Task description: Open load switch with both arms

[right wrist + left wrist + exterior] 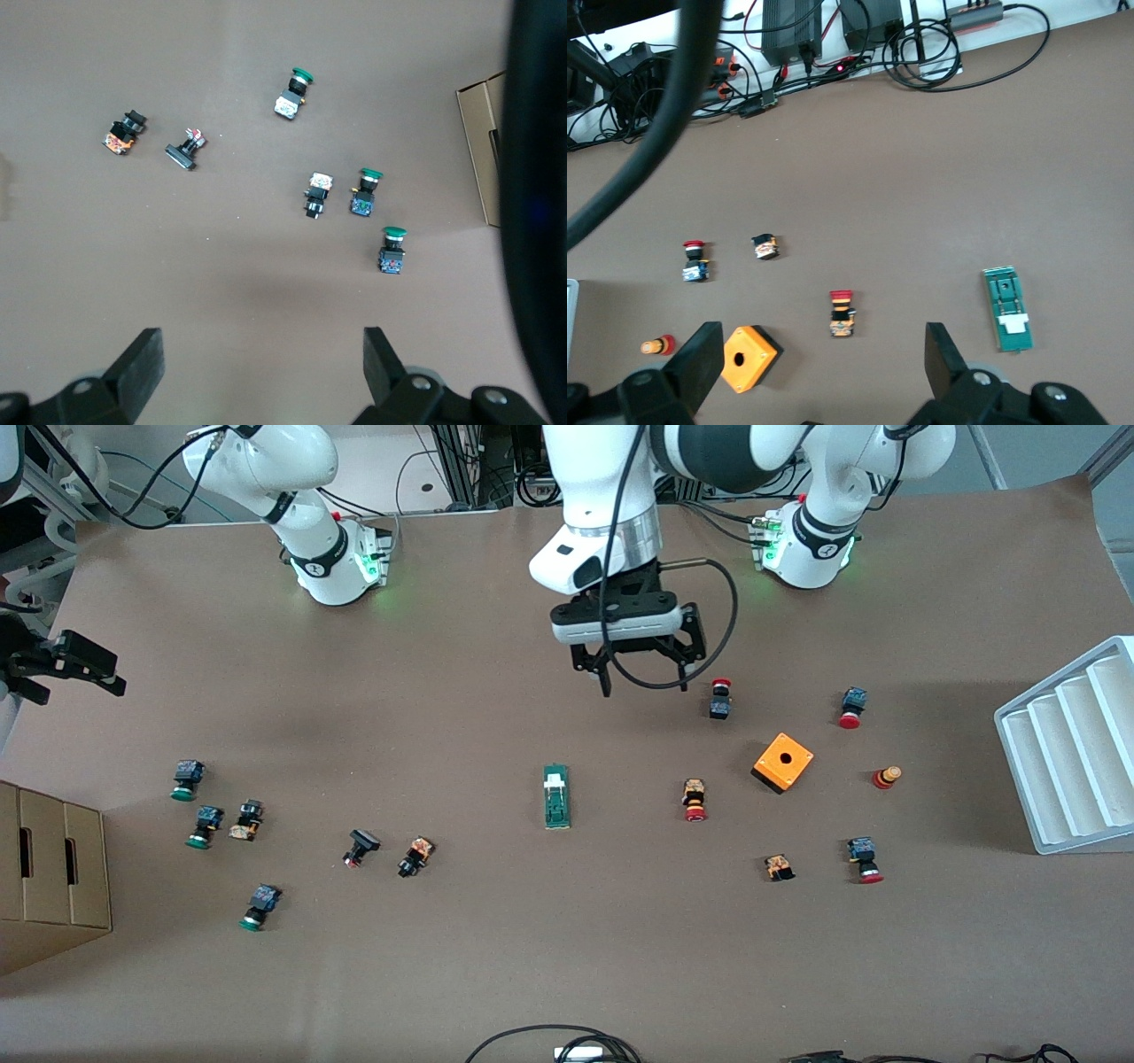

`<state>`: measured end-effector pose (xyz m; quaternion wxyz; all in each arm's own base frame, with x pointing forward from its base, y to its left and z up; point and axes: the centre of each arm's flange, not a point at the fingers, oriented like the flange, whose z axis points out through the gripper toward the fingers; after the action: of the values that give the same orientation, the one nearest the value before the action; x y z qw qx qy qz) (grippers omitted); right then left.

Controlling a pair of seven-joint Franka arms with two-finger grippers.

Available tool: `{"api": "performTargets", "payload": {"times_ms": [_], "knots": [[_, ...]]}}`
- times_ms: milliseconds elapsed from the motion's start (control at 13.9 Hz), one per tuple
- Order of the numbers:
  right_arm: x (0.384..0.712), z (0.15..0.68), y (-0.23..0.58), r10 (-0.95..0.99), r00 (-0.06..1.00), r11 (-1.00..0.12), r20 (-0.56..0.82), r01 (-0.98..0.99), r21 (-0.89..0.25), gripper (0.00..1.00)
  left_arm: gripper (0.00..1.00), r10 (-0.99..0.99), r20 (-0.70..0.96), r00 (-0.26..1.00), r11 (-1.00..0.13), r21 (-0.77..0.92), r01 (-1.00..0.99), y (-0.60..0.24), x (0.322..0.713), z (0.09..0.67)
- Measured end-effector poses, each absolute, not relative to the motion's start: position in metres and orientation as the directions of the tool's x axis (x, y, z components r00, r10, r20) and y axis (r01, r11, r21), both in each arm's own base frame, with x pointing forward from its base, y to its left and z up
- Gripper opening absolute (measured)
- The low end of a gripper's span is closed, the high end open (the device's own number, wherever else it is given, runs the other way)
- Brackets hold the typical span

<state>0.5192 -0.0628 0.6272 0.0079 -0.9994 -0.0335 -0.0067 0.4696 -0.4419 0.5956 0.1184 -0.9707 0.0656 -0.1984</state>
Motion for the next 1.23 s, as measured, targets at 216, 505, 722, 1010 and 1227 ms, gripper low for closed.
{"api": "performTargets", "payload": {"times_ms": [216, 505, 722, 1010, 1227], "knots": [[0.520, 0.626, -0.063, 0.067, 0.998, -0.998, 0.013, 0.067, -0.015, 1.00, 1.00, -0.202, 0.309, 0.930, -0.958, -0.260, -0.122, -0.403, 0.493, 0.621], [0.520, 0.626, -0.063, 0.068, 0.998, -0.998, 0.013, 0.068, -0.015, 1.00, 1.00, -0.134, 0.259, 0.956, -0.976, -0.204, -0.081, -0.345, 0.527, 0.641], [0.520, 0.627, -0.063, 0.068, 0.998, -0.998, 0.015, 0.068, -0.015, 1.00, 1.00, -0.033, 0.219, 0.975, -0.991, -0.135, -0.004, -0.292, 0.556, 0.643], [0.521, 0.627, -0.059, 0.075, 0.997, -0.997, 0.019, 0.076, -0.014, 1.00, 1.00, 0.013, 0.159, 0.987, -0.992, -0.121, 0.033, -0.208, 0.582, 0.646], [0.521, 0.627, -0.059, 0.076, 0.997, -0.997, 0.020, 0.076, -0.014, 1.00, 1.00, 0.046, 0.113, 0.992, -0.985, -0.158, 0.064, -0.154, 0.588, 0.637]]}}
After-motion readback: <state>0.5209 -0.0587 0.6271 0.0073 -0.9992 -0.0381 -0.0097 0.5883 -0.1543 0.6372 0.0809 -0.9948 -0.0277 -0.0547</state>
